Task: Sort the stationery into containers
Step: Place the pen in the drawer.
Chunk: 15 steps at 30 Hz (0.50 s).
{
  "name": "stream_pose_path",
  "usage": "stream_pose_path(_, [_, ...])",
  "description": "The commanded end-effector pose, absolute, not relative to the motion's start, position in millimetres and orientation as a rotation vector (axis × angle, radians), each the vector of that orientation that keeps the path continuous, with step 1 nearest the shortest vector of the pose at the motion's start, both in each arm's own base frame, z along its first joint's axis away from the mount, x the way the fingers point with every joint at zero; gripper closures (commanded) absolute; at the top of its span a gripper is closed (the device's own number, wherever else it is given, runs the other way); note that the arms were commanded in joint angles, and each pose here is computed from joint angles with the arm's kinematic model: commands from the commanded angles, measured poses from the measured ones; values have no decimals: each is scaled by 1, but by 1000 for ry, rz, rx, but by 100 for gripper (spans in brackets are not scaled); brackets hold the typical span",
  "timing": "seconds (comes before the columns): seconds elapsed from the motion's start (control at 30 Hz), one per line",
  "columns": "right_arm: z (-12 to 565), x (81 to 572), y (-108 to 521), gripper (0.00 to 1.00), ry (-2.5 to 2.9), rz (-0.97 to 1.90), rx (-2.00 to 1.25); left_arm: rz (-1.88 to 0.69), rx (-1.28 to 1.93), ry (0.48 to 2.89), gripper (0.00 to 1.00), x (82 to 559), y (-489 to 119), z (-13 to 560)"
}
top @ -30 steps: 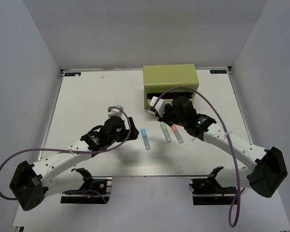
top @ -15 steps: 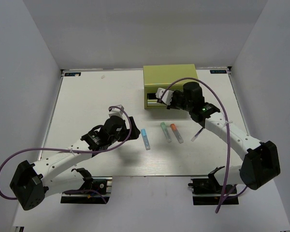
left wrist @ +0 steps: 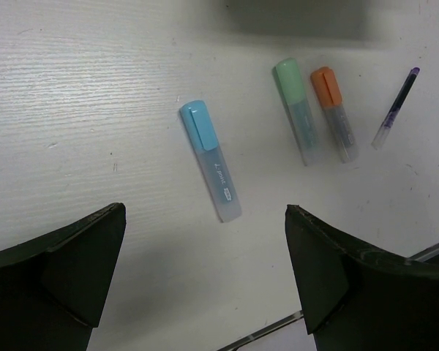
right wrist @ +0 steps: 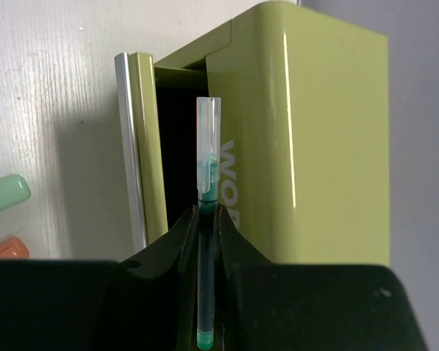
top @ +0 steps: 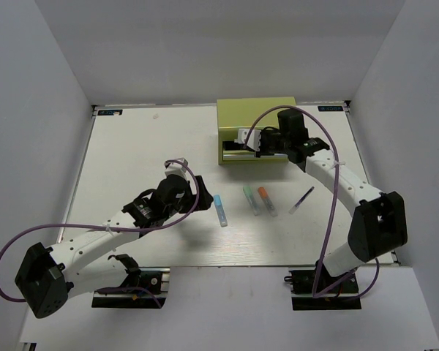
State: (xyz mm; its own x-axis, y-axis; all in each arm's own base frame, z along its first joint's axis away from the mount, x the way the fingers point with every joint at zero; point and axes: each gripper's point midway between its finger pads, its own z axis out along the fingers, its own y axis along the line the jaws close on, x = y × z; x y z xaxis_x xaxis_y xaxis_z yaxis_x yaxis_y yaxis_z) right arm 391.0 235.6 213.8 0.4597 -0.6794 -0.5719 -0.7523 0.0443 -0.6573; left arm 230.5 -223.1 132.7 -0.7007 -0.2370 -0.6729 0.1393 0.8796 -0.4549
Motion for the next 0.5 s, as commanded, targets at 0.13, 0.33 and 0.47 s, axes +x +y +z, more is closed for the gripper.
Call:
stream_pose_path(0.13, [214,410,232,100,1247,56,-1655,-662,-65,2243,0,233,-229,140])
stream_pose_path(0.33, [208,420,225,82,1287,29,-1625,-656,-55,2244,0,235,-230,141])
stream_pose_path(0.47, [210,421,223,72,1304,27,-1611,-657,-48,2257,0,235,-233,136])
